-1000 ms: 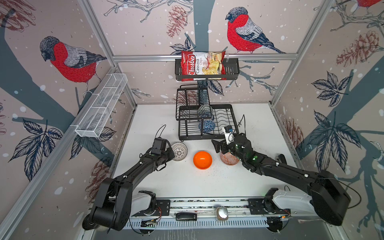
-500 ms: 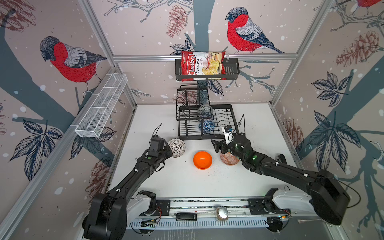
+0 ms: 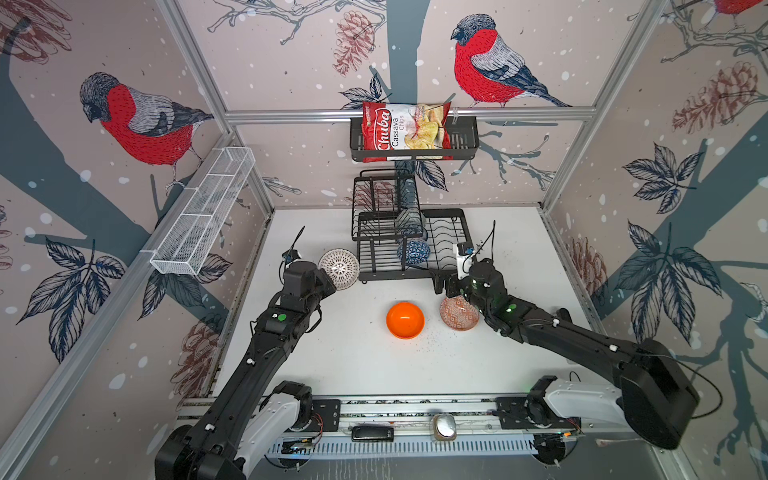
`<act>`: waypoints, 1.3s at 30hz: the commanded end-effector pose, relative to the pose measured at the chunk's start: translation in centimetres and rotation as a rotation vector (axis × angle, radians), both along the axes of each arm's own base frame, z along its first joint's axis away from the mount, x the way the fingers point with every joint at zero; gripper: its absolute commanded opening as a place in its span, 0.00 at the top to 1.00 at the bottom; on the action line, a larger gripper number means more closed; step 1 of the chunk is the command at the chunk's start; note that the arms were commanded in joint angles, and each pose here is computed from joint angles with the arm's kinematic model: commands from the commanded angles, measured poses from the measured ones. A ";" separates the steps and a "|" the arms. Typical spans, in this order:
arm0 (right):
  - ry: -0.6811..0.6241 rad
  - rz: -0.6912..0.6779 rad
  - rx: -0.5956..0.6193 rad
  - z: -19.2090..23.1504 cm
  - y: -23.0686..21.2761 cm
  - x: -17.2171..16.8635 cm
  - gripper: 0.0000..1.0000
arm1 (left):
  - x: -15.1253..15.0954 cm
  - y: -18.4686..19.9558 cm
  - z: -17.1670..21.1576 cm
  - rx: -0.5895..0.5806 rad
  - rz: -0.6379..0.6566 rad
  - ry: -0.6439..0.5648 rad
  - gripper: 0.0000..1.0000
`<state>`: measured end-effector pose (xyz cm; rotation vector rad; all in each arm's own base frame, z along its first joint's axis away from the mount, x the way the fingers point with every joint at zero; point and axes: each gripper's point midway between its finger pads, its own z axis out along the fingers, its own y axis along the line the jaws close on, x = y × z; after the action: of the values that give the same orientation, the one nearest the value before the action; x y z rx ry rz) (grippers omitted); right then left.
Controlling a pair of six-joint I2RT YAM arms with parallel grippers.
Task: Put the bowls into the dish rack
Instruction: 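Lift the white mesh bowl toward the rack while the right gripper rises to meet it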
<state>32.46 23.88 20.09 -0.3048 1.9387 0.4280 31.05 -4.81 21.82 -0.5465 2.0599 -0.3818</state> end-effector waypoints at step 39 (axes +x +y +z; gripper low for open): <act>0.168 0.099 1.190 33.0 4.6 1.1 0.01 | 9.0 -16.7 24.5 0.211 0.057 -0.750 1.00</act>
<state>34.09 27.89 51.26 0.4260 1.5539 1.4666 40.59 -21.80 42.64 -0.2020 1.4748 -0.2307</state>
